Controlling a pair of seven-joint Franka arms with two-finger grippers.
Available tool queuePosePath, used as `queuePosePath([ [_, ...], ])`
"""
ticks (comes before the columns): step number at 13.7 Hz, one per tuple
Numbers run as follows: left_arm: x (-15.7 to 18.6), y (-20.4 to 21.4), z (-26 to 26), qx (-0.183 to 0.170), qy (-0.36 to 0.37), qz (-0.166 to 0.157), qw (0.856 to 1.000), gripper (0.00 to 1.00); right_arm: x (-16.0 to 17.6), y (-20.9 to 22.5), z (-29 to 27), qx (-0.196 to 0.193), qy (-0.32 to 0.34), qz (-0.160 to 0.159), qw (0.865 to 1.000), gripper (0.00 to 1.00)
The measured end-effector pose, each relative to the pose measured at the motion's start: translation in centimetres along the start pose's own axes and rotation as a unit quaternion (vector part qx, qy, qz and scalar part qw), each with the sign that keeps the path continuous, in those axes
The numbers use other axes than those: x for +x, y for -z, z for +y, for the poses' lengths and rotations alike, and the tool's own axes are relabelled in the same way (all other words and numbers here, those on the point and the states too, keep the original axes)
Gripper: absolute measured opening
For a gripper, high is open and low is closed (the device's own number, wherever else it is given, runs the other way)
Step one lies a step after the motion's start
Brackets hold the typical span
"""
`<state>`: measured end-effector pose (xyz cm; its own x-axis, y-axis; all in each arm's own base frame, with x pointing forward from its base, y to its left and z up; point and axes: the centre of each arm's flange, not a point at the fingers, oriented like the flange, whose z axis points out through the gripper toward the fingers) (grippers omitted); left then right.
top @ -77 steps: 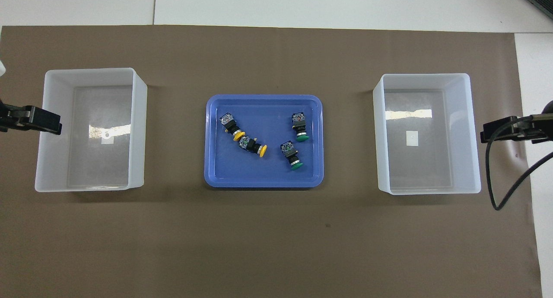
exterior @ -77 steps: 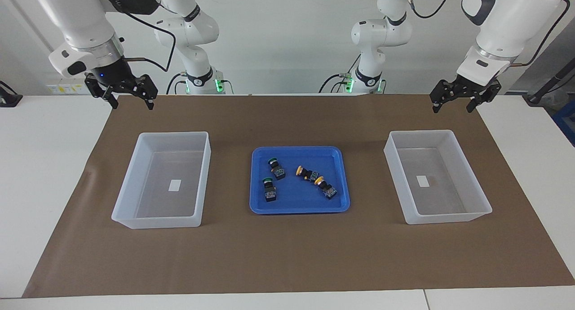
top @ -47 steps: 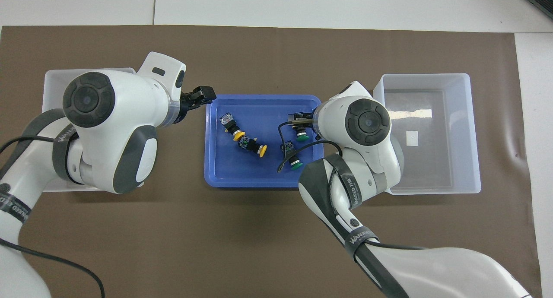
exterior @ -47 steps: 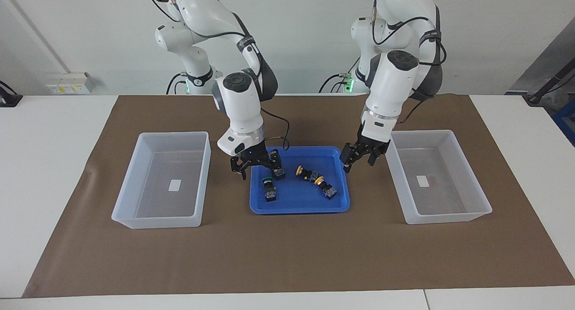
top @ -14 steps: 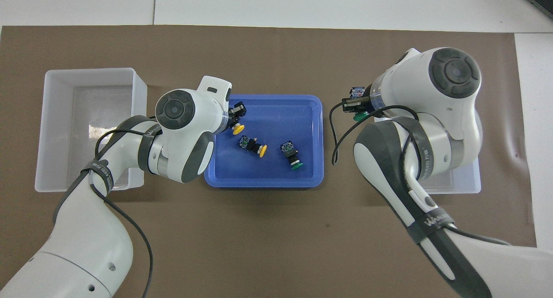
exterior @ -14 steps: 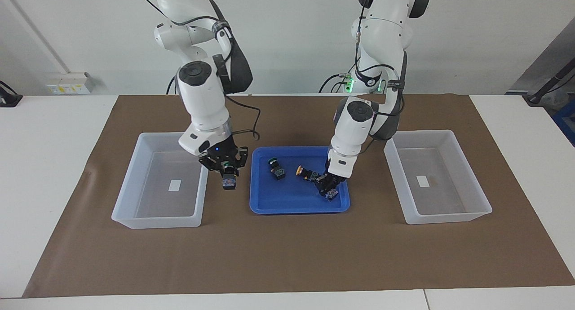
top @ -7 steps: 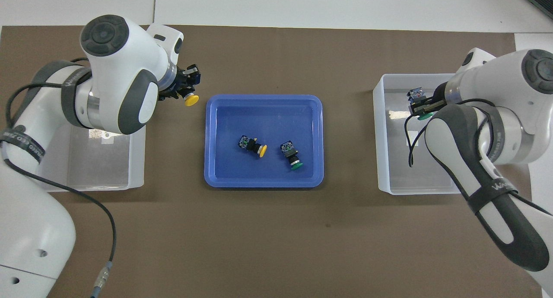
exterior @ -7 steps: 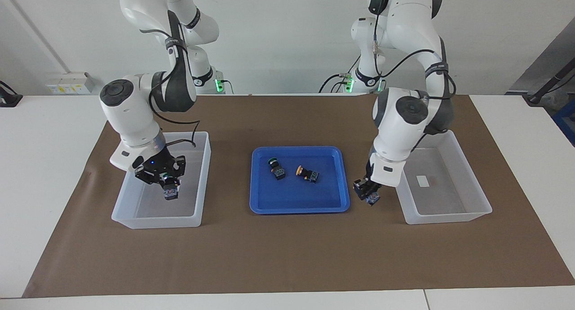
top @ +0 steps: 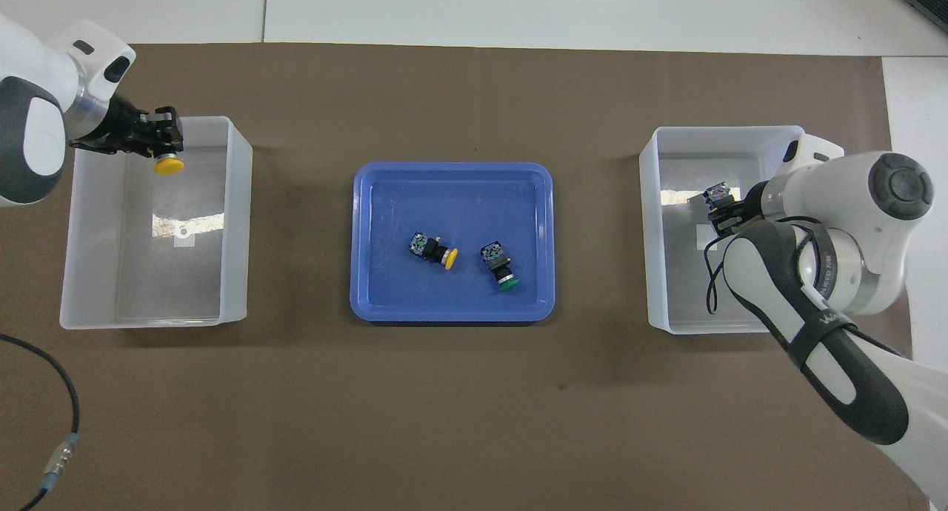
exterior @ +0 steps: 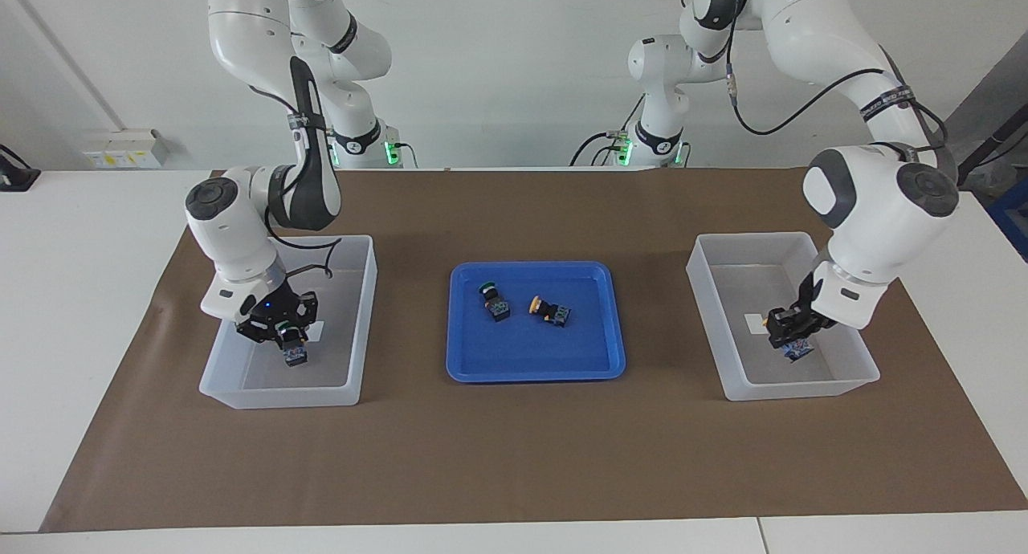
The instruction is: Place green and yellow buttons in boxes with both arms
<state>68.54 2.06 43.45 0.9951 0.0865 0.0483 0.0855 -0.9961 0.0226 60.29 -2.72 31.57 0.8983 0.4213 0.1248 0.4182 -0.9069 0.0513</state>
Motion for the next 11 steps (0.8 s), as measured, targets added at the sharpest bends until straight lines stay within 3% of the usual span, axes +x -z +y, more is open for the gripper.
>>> queuePosePath([
  [5,-3.3,-3.9,-0.9,-0.002,-0.032,-0.035,0.999,0.44,1.4,2.1,-0.2,-0.006,0.005,0.017,1.0,0.98],
  [9,-6.2,-7.4,-0.4,-0.001,-0.037,-0.008,0.999,0.44,5.9,8.8,-4.7,0.031,-0.026,0.026,0.999,1.0],
  [11,-6.7,-7.4,0.1,-0.001,-0.042,-0.01,0.999,0.62,8.0,10.3,-8.9,0.04,-0.052,0.031,0.997,1.0],
])
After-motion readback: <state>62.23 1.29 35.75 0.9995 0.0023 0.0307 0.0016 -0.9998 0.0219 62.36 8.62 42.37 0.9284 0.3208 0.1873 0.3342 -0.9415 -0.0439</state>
